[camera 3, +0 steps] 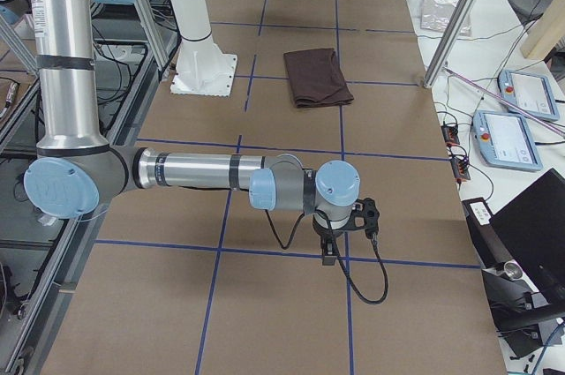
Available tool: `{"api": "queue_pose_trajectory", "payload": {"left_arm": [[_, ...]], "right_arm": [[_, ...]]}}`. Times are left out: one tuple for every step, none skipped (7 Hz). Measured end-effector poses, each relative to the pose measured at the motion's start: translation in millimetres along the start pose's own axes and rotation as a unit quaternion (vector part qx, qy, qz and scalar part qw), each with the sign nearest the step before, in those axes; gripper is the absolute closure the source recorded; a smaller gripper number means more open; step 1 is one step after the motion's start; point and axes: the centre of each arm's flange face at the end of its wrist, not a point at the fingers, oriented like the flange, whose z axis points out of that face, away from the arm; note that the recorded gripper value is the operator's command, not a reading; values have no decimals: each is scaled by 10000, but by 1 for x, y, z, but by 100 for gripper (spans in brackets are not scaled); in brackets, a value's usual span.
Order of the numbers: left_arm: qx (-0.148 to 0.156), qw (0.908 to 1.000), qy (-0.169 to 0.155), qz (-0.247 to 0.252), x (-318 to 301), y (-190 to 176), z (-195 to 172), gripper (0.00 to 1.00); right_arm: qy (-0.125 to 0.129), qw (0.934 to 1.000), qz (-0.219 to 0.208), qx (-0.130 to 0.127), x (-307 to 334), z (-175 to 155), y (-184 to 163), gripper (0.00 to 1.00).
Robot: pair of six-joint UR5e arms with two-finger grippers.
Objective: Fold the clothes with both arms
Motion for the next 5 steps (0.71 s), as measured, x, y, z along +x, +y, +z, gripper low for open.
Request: {"api": "queue_pose_trajectory", "payload": {"left_arm": [[-2,10000,5,20,-1,1,1,0],[5,10000,3,28,0,1,0,0],[12,10000,-1,32,0,0,0,0],[16,10000,-9,33,1,0,-1,0],[16,10000,-21,32,1,0,-1,0]], "right_arm": [[-34,10000,82,16,-3,-3,8,0],[-48,9996,273,30,-7,-6,19,0],[-48,9985,544,28,-8,-6,31,0],[-41,9972,752,11,-6,-5,39,0],[-28,9964,845,-12,-5,-2,43,0]]}}
